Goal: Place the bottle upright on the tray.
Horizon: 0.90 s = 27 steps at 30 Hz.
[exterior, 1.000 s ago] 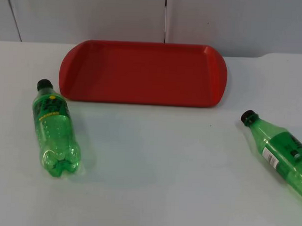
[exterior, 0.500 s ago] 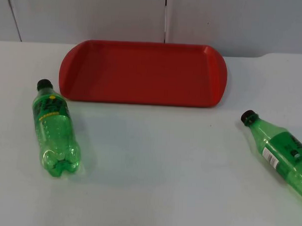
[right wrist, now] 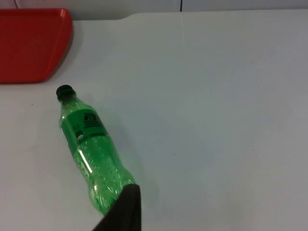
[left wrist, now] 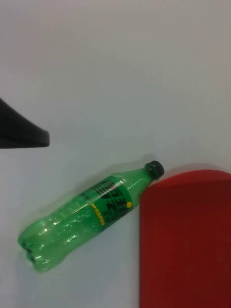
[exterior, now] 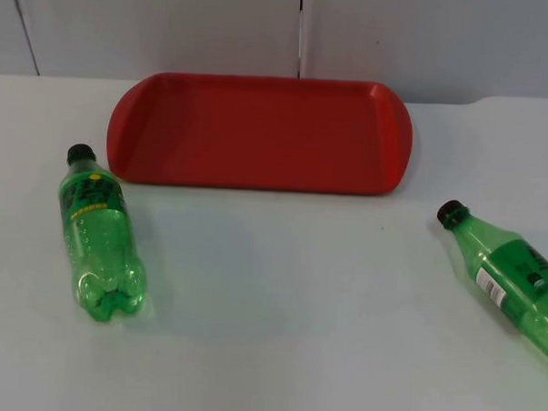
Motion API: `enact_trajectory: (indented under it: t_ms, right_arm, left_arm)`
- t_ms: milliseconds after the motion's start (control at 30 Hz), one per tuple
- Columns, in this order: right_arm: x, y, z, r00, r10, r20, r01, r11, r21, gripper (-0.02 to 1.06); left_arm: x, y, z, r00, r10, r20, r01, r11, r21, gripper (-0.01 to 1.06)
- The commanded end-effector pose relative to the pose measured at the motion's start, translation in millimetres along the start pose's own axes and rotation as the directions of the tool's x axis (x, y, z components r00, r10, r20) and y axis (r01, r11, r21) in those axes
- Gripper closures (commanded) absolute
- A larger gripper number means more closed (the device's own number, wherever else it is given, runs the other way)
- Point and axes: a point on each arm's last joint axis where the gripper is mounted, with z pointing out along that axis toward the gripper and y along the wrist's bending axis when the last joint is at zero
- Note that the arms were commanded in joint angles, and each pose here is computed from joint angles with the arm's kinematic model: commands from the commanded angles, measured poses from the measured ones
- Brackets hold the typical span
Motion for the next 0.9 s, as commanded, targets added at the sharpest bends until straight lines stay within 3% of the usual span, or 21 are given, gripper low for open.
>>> enact_trajectory:
  t_ms: [0,433,667,867]
  right_arm:
    - [-0.2,0.1,-0.1,1.000,0.000,0.007,-0.001,1.000,0.007,-0.01]
    - [-0.2,0.1,-0.1,1.000,0.000,0.007,-0.001,1.000,0.007,-0.01]
    - [-0.2,0.1,-0.1,1.000,0.000,0.007,-0.001,1.000,0.007,-0.01]
    - [-0.2,0.1,-0.1,1.000,0.000,0.007,-0.001,1.000,0.007,-0.01]
  left_arm:
    - [-11.2,-0.6,2.9,1.000,-0.024,0.019,0.024,1.000,0.007,0.00]
    - [-78.5,-1.3,48.3,0.999,-0.019,-0.039,0.019,1.000,0.002,0.00]
    - [-95.7,-0.6,82.3,0.995,-0.025,-0.095,0.025,1.000,0.006,0.00]
    - [-103.5,-3.1,123.3,0.983,-0.047,-0.176,0.057,0.997,0.050,0.00]
